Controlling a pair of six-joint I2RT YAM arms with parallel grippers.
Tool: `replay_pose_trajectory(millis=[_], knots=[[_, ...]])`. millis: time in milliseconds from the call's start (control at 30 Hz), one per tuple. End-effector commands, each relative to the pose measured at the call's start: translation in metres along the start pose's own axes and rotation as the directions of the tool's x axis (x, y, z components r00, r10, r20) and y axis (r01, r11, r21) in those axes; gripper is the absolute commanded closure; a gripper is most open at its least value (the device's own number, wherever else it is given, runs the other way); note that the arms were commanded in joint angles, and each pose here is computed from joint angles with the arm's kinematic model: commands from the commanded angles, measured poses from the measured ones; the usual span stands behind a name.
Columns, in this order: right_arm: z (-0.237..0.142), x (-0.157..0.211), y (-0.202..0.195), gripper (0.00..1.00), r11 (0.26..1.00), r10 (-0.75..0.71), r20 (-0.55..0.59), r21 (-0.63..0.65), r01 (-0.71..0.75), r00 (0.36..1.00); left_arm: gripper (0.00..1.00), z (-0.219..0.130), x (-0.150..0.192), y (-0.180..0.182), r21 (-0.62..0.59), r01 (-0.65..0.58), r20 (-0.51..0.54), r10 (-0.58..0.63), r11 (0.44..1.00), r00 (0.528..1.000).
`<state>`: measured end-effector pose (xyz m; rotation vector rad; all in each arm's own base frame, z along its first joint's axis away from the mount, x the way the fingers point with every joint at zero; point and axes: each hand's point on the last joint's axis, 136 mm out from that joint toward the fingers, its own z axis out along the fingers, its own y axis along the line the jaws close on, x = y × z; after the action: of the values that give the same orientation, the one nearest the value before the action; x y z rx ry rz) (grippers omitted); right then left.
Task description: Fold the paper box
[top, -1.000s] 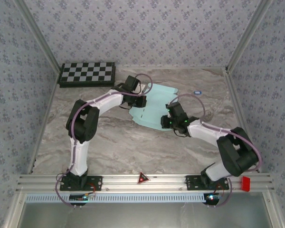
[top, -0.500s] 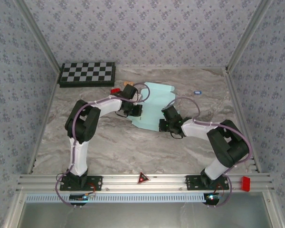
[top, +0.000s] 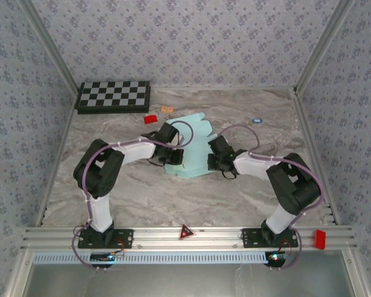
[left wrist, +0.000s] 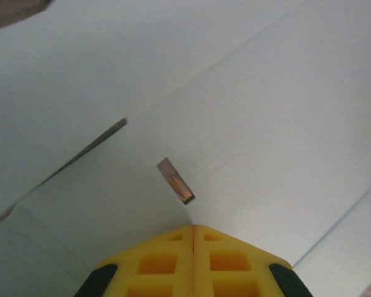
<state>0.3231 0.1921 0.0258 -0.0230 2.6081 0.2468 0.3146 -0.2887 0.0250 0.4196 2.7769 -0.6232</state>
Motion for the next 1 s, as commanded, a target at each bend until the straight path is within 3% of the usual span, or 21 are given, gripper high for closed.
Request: replay_pose_trajectory(millis=[0,200,467,633,767,967], knots=[[0.002,-0.004,-0.005,0.89,0.998,-0.03,-0.021,0.048,0.031,0.999,1.0,0.007,0.031,-0.013,0.007,0.047,-0.067,-0.046,0.999,0.997],[-0.002,-0.022,-0.001,0.89,0.998,-0.05,-0.001,0.047,0.05,0.999,0.96,0.001,0.022,-0.045,0.068,0.049,-0.038,-0.046,0.996,0.998],[-0.034,-0.041,0.006,0.89,0.999,-0.042,0.067,0.004,0.042,0.997,0.78,-0.041,-0.023,-0.066,0.066,0.011,0.087,-0.017,0.998,0.996],[-0.045,-0.032,0.018,0.89,0.995,-0.017,0.07,-0.092,0.024,0.997,0.68,-0.06,-0.056,-0.055,0.045,0.011,0.156,-0.018,0.999,0.988],[-0.041,-0.021,0.026,0.89,0.991,-0.002,0.054,-0.134,0.01,0.999,0.7,-0.058,-0.079,-0.027,-0.004,0.012,0.169,-0.011,1.0,0.986],[-0.026,-0.006,0.041,0.92,0.981,0.026,0.014,-0.193,-0.023,1.0,0.91,-0.045,-0.106,0.014,-0.057,0.001,0.165,0.008,0.998,0.986]])
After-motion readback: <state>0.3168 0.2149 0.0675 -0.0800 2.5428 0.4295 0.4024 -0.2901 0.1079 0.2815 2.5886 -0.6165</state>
